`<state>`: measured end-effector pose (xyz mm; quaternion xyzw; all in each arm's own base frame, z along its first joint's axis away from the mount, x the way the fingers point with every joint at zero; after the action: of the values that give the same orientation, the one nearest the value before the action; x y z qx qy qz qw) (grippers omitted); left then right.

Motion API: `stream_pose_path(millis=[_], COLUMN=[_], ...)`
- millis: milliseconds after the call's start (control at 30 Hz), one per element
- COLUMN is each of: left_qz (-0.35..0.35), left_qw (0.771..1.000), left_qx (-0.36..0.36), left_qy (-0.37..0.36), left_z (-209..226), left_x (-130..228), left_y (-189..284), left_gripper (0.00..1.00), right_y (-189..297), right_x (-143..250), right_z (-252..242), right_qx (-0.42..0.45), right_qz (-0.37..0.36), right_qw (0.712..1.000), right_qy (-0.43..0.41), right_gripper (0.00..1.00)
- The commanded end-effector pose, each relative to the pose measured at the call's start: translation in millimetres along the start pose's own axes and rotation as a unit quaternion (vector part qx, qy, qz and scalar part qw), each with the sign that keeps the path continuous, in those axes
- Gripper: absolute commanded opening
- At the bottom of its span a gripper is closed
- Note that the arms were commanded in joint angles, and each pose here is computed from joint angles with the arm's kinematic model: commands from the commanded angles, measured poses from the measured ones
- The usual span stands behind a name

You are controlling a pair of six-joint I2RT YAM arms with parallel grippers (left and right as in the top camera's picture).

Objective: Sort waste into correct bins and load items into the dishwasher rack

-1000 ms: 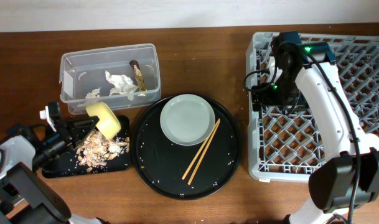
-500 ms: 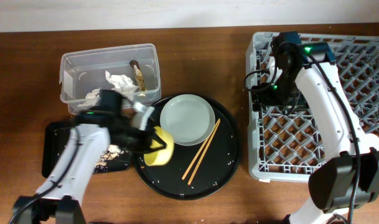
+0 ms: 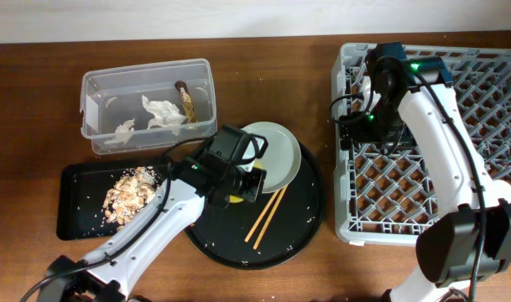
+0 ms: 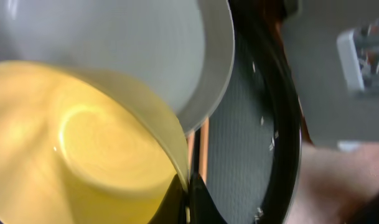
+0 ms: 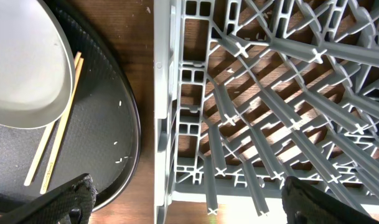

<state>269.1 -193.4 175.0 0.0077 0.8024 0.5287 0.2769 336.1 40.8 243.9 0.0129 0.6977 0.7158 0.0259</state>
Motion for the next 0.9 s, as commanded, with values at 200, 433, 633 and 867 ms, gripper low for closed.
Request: stream_pose_path(millis=[200, 433, 633, 867], left_qz=[-0.127, -0.075, -0.077, -0.126], left_qw=[0.992, 0.997, 0.997, 0.990], left_qx=[-0.007, 0.017, 0.018, -0.018], left_qy=[-0.018, 0.000, 0.000, 0.054], left_z=[-4.0, -0.6, -1.1, 32.5], left_x=[-52.5, -43.1, -43.6, -43.1], left_y=[-3.0, -54.9, -51.2, 47.9], left_gripper=[0.00, 0.00, 0.38, 0.56], right_y=[6.9, 6.9, 6.9, 9.4], right_x=[1.4, 1.4, 0.4, -9.5], right_z=[-2.5, -2.5, -2.1, 20.6], right_qx=[0.004, 0.004, 0.003, -0.102], right_qz=[-0.010, -0.010, -0.013, -0.040], right_qw=[1.000, 1.000, 1.000, 0.994], right_qy=[-0.002, -0.002, -0.002, 0.029], right_gripper=[0.97, 0.98, 0.98, 0.98])
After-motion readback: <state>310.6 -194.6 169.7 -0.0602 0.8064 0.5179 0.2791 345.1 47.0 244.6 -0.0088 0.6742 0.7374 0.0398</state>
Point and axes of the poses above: each gripper's point midway between its finger pads, its own y axis back along the fingers, its own z axis along the line the jaws close on, x = y × z, the point moved 8 cm from there along y, back along the fingers, and after that the axes turned 2 degrees about -y, right-handed, at the moved point
